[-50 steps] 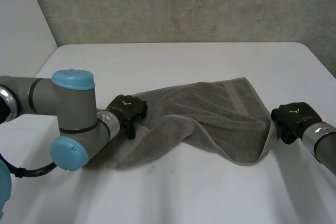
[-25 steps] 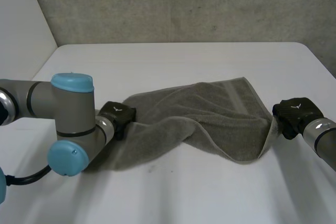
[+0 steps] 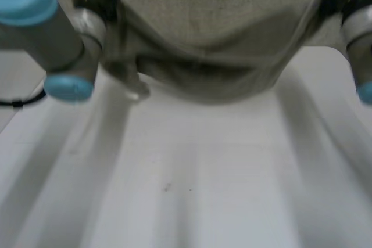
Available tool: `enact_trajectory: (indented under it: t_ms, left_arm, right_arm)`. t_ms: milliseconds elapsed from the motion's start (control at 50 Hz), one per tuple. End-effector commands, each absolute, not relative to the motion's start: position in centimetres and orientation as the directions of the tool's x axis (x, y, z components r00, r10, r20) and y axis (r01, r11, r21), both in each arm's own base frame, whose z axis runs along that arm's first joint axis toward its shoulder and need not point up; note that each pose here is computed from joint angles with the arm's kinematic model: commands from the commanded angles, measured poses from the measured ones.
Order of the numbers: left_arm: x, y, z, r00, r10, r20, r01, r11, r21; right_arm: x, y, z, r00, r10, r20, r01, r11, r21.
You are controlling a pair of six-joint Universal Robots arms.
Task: Fold the towel.
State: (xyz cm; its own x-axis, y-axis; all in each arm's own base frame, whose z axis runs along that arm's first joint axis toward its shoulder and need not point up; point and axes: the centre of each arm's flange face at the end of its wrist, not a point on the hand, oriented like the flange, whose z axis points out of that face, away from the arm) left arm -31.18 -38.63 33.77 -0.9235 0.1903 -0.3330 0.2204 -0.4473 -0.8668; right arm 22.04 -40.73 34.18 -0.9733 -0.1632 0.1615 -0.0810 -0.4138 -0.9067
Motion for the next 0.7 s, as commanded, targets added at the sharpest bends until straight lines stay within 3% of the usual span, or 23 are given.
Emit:
enact_trajectory:
  t_ms: [20,60,100,120,140,160,220,240,260,280,300,320,360,380,420,500,700]
  left_arm:
    - [-30.4,-38.4,41.3,-0.969,0.113,-0.218,0.106,-0.609,-0.786]
    - [-30.2,-38.4,41.1,-0.974,0.117,-0.196,0.09,-0.592,-0.801]
    - [-29.8,-38.5,38.1,-0.97,0.151,-0.189,0.099,-0.466,-0.879]
    - [-29.8,-38.4,38.1,-0.97,0.152,-0.189,0.099,-0.465,-0.88]
    - [-29.6,-38.3,35.4,-0.963,0.182,-0.2,0.122,-0.365,-0.923]
    - [-29.2,-37.9,32.5,-0.955,0.21,-0.21,0.155,-0.253,-0.955]
    - [-28.8,-37.5,29.4,-0.947,0.23,-0.224,0.192,-0.152,-0.97]
    - [-28.5,-36.9,26.5,-0.94,0.251,-0.233,0.222,-0.071,-0.973]
    - [-28.2,-36.0,23.6,-0.931,0.27,-0.245,0.256,0.006,-0.967]
    - [-28.2,-36.0,23.5,-0.931,0.27,-0.245,0.256,0.007,-0.967]
    - [-27.8,-35.0,20.9,-0.923,0.29,-0.255,0.287,0.075,-0.955]
    - [-27.3,-34.0,18.6,-0.916,0.304,-0.261,0.312,0.131,-0.941]
    - [-26.8,-33.0,16.9,-0.911,0.315,-0.266,0.33,0.17,-0.928]
    - [-26.4,-32.1,15.7,-0.908,0.322,-0.268,0.34,0.194,-0.92]
    - [-26.1,-31.2,15.1,-0.907,0.325,-0.269,0.345,0.205,-0.916]
    - [-25.3,-28.9,15.1,-0.903,0.336,-0.267,0.346,0.201,-0.916]
    - [-24.0,-24.6,17.3,-0.891,0.374,-0.256,0.337,0.172,-0.926]
  right_arm:
    - [21.4,-40.4,40.0,-0.994,-0.106,0.03,0.044,-0.637,-0.769]
    - [21.5,-40.3,38.9,-0.992,-0.119,0.044,0.037,-0.606,-0.795]
    - [21.7,-40.1,37.4,-0.988,-0.142,0.062,0.028,-0.558,-0.829]
    - [22.0,-39.8,35.6,-0.981,-0.177,0.084,0.017,-0.504,-0.863]
    - [22.0,-39.8,35.6,-0.98,-0.178,0.085,0.017,-0.504,-0.864]
    - [22.4,-39.5,33.6,-0.968,-0.224,0.11,-0.001,-0.436,-0.9]
    - [22.8,-38.4,28.9,-0.939,-0.317,0.133,-0.047,-0.265,-0.963]
    - [22.9,-37.7,26.6,-0.927,-0.349,0.136,-0.079,-0.172,-0.982]
    - [22.9,-37.7,26.5,-0.927,-0.35,0.136,-0.08,-0.172,-0.982]
    - [22.5,-37.1,24.1,-0.921,-0.362,0.145,-0.128,-0.071,-0.989]
    - [22.2,-36.4,21.6,-0.913,-0.375,0.163,-0.185,0.024,-0.982]
    - [22.2,-36.4,21.6,-0.912,-0.375,0.163,-0.185,0.024,-0.982]
    - [21.7,-34.6,18.0,-0.879,-0.421,0.225,-0.317,0.164,-0.934]
    - [21.7,-34.6,18.0,-0.879,-0.421,0.225,-0.318,0.164,-0.934]
    - [19.6,-33.9,16.1,-0.861,-0.431,0.27,-0.398,0.241,-0.885]
    - [17.7,-33.8,15.4,-0.852,-0.425,0.304,-0.437,0.261,-0.861]
    - [16.2,-30.8,18.9,-0.845,-0.429,0.319,-0.449,0.245,-0.86]
